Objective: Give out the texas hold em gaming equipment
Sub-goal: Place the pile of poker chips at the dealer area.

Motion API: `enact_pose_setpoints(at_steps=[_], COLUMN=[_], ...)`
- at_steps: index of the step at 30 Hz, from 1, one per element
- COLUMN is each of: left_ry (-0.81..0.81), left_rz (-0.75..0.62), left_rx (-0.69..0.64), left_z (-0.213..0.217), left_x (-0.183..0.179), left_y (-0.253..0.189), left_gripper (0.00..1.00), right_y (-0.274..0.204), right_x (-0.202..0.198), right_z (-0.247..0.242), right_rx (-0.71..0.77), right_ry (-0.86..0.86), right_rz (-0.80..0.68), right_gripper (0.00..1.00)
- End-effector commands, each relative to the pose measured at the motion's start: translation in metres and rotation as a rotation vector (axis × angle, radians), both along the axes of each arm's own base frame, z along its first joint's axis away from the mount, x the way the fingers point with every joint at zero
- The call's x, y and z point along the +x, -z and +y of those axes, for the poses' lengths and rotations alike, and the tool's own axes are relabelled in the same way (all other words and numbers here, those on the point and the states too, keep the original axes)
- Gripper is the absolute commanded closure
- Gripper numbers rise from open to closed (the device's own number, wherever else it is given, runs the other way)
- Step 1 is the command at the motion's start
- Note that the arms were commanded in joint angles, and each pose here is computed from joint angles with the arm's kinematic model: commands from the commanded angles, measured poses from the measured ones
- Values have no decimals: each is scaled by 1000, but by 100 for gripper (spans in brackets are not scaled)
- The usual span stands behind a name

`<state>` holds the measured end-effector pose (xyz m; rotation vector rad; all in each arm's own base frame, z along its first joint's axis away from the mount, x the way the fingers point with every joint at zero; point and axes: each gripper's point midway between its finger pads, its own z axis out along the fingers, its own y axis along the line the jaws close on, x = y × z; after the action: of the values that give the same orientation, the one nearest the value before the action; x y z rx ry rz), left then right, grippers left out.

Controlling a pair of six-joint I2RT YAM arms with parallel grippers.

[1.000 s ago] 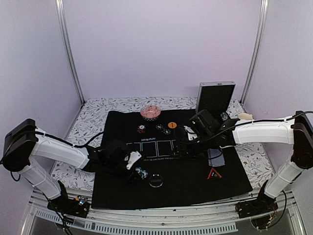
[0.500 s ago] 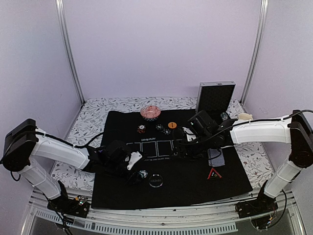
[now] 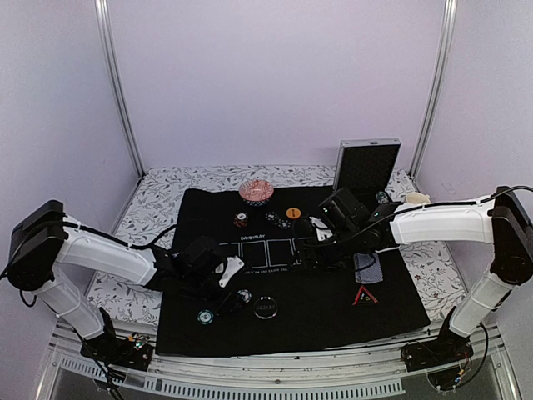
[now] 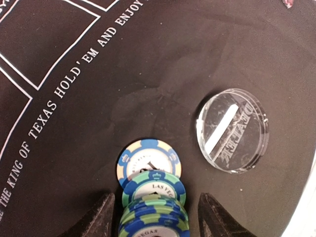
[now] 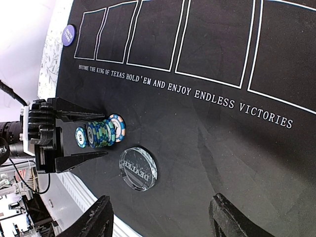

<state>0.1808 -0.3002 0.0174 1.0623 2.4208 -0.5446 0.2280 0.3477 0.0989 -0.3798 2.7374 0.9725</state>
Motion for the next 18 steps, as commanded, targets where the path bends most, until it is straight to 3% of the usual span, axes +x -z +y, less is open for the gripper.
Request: enact_pose_setpoints(at_steps=[1,9,18], left_ry=[-32,-34,-16], left_rz=[40,35,-72], left_rx=[73,150,217], left_z=[7,6,-4], left_x=[-3,-5,11], left_y=[14,22,9], left_gripper=[42,44,44], right_y=[-1,-6,-5], right_x=[2,2,1], right_z=[0,1,1], right_rx=[-1,11,16], right_ry=[-8,-6,-19], right_rz=[-8,-13,-25], right_gripper=[32,32,31])
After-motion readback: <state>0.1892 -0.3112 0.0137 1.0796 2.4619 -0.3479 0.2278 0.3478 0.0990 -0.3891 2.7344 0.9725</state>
